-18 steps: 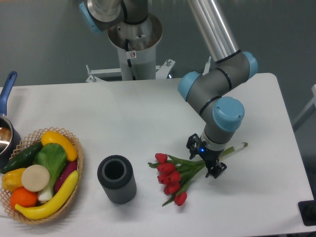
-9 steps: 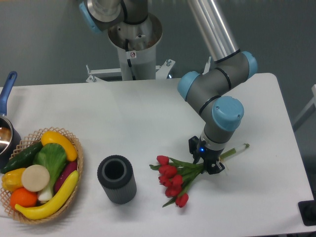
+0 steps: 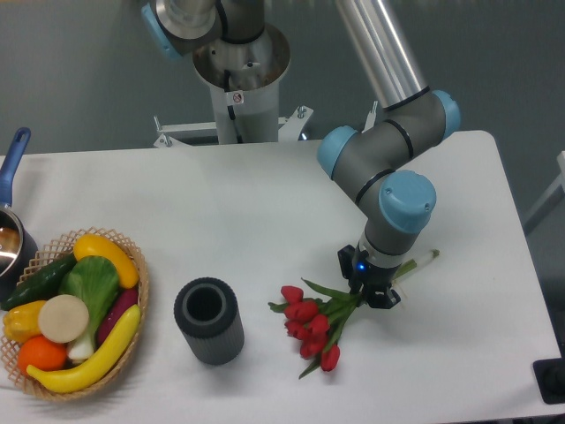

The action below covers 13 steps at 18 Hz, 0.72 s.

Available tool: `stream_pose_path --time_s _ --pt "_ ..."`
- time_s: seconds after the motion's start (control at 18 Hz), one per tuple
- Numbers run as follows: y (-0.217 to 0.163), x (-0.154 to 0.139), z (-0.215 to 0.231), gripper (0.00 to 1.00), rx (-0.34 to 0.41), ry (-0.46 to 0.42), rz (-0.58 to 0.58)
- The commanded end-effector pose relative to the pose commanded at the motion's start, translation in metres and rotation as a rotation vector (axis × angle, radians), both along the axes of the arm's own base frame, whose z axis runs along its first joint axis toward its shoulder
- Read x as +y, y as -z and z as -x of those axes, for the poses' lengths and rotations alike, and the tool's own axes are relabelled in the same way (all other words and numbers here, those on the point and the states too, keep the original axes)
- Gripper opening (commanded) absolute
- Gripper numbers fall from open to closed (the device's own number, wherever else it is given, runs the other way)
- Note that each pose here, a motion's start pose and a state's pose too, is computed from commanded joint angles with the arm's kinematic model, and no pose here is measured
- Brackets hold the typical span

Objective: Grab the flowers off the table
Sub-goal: 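Lift the gripped tulip bunch up off the table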

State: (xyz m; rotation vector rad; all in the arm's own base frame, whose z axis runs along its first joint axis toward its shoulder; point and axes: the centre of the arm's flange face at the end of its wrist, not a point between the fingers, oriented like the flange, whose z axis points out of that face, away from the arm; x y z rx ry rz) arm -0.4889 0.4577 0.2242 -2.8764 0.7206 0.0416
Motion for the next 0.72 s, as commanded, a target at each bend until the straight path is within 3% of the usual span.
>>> stream_pose_path --time_s 0.39,0.72 --pt "-0.045 -0.001 0.002 0.23 0.038 -0.008 -0.077" --pt "-0.120 0.002 -0.002 0.23 -0.043 -0.110 -0.360"
